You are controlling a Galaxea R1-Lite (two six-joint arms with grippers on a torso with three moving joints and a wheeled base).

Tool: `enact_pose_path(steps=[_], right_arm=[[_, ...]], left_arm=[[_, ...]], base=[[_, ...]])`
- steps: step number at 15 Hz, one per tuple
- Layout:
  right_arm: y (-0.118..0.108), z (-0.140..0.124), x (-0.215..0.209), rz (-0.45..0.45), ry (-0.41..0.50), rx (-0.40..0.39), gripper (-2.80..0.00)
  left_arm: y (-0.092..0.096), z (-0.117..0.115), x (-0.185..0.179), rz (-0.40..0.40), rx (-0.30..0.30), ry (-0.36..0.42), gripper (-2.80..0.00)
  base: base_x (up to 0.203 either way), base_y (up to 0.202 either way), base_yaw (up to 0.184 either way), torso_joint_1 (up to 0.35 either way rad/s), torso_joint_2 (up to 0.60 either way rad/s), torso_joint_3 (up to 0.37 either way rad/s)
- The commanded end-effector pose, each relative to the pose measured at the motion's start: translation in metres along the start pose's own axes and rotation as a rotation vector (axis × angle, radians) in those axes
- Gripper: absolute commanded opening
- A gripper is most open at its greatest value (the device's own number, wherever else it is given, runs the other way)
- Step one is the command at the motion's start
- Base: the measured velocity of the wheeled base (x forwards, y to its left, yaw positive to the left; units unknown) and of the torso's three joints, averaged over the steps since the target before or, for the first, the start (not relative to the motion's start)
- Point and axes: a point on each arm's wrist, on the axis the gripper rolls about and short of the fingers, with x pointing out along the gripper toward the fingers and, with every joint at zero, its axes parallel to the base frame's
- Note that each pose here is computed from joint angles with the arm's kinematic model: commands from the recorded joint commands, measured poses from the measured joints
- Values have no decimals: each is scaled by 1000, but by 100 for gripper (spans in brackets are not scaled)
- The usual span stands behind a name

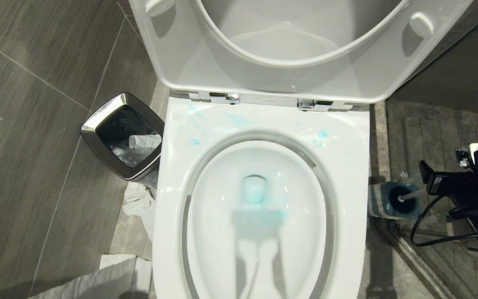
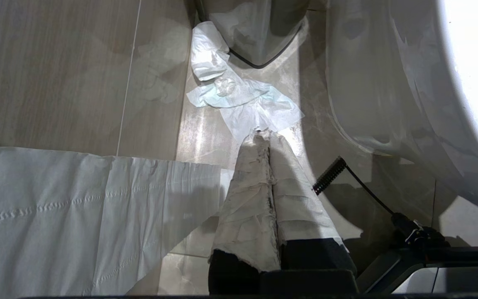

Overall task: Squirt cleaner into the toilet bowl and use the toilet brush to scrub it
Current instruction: Scrub the toilet bowl

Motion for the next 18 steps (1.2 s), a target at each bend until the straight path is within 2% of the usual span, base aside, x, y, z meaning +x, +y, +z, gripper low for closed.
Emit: enact_pose_path(steps=[1, 10, 16, 18], right_arm=[[0, 2, 0, -2, -12, -16, -280], [-4, 6, -12, -7, -13, -28, -280], [-12, 21, -24, -32, -56, -15, -280], [-15, 33, -31, -37, -100, -10, -280]], left_arm=[[0, 0, 0, 1, 0, 2, -280], [0, 0, 0, 1, 0, 2, -280], [0, 0, 0, 1, 0, 2, -280], [0, -1, 0, 1, 0, 3, -280]], base=[[0, 0, 0, 0, 0, 0], [0, 0, 0, 0, 0, 0], [0, 0, 0, 0, 0, 0], [0, 0, 0, 0, 0, 0]])
